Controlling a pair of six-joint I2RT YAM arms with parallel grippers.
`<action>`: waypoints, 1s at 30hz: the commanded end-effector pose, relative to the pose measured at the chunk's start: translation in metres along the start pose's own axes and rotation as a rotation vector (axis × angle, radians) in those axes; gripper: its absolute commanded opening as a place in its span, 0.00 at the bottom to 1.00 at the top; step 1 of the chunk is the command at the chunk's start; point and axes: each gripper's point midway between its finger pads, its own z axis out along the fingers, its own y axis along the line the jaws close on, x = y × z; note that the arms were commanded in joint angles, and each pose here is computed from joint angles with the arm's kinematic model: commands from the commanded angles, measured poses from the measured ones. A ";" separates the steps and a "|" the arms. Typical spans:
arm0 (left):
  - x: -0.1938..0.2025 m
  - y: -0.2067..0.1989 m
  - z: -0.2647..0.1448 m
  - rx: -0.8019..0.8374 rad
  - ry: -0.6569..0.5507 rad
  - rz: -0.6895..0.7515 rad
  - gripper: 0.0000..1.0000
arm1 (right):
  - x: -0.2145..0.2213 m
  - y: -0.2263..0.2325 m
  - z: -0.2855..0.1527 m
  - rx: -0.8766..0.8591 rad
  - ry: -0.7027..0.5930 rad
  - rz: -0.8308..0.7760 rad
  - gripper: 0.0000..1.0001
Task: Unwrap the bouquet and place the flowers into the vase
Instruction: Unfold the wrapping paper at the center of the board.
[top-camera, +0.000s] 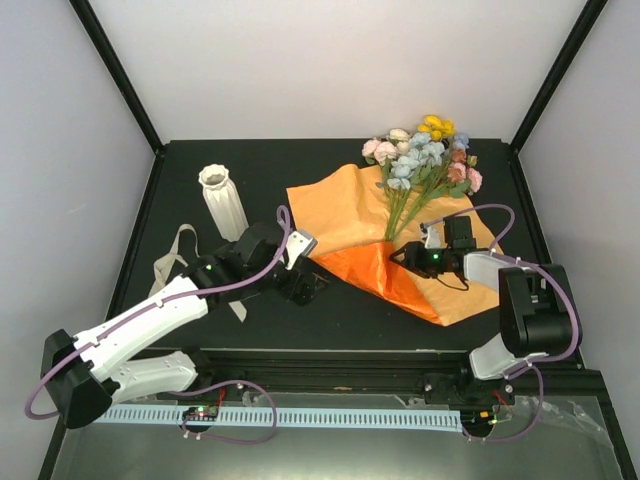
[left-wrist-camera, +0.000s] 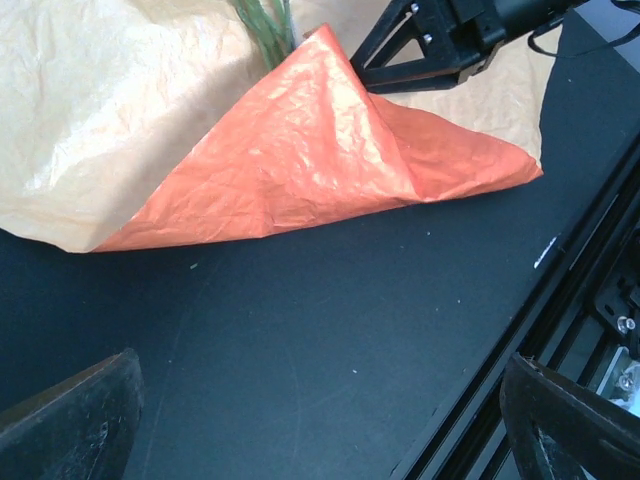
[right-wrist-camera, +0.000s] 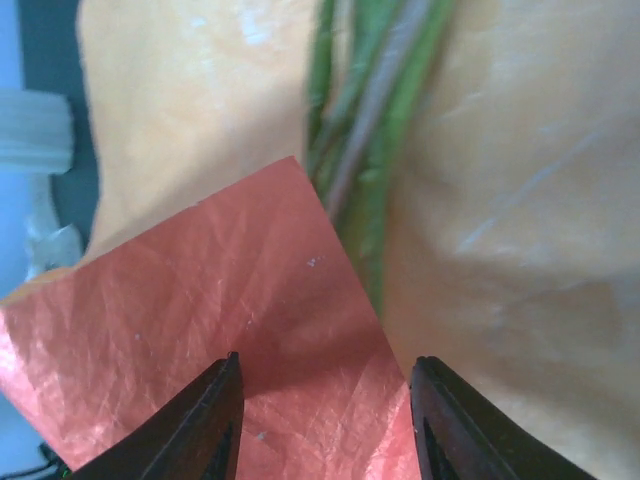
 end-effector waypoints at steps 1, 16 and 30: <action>-0.002 -0.002 0.000 0.016 -0.011 -0.018 0.99 | 0.008 0.037 -0.015 -0.162 0.028 -0.075 0.50; -0.013 -0.017 0.014 0.116 -0.023 -0.055 0.99 | 0.050 0.080 -0.049 -0.348 0.103 -0.127 0.61; -0.046 -0.043 0.041 0.295 0.008 -0.113 0.81 | 0.104 0.110 -0.050 -0.353 0.195 -0.130 0.61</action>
